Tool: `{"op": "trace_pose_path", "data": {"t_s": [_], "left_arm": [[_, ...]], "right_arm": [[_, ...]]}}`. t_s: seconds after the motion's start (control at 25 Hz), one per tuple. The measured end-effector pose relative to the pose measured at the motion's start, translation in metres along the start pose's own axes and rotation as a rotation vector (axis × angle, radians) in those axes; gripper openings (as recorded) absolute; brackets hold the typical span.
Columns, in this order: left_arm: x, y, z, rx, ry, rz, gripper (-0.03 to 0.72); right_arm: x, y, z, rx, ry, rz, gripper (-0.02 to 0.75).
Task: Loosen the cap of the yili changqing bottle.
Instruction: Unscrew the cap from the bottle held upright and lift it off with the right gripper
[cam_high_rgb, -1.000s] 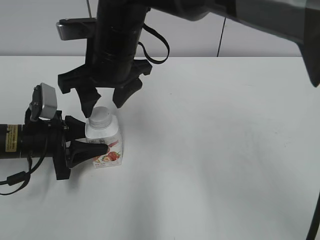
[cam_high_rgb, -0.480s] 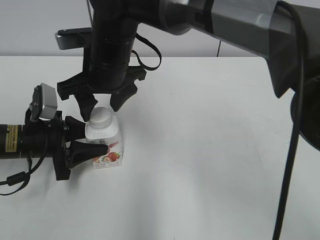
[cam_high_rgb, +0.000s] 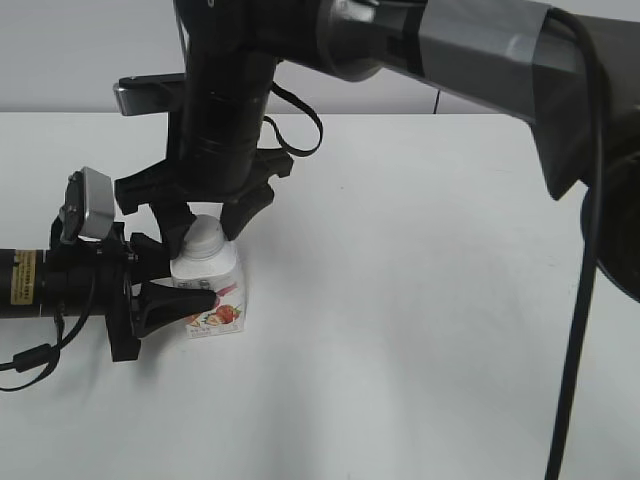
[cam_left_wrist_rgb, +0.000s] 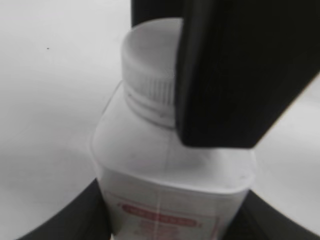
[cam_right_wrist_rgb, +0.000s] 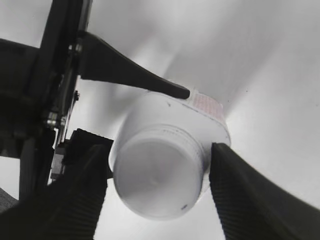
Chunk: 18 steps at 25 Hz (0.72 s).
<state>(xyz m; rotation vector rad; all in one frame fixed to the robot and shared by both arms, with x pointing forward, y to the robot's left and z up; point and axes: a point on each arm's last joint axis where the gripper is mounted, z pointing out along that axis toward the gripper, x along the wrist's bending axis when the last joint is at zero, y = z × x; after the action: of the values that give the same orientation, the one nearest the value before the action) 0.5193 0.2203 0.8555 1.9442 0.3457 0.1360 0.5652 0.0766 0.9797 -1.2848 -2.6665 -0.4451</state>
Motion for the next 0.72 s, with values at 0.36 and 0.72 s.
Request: {"op": "trace_pose_path", "data": {"t_s": [0.36,0.72], "left_arm": [[0.0,0.0,0.0,0.0,-0.001,0.0,0.361],[0.0,0.0,0.0,0.0,-0.002,0.004,0.361]], "right_arm": [[0.001,-0.001,-0.012,-0.019,-0.016,-0.002,0.456],[-0.002,-0.01,0.0,0.031,-0.011,0.015,0.451]]}}
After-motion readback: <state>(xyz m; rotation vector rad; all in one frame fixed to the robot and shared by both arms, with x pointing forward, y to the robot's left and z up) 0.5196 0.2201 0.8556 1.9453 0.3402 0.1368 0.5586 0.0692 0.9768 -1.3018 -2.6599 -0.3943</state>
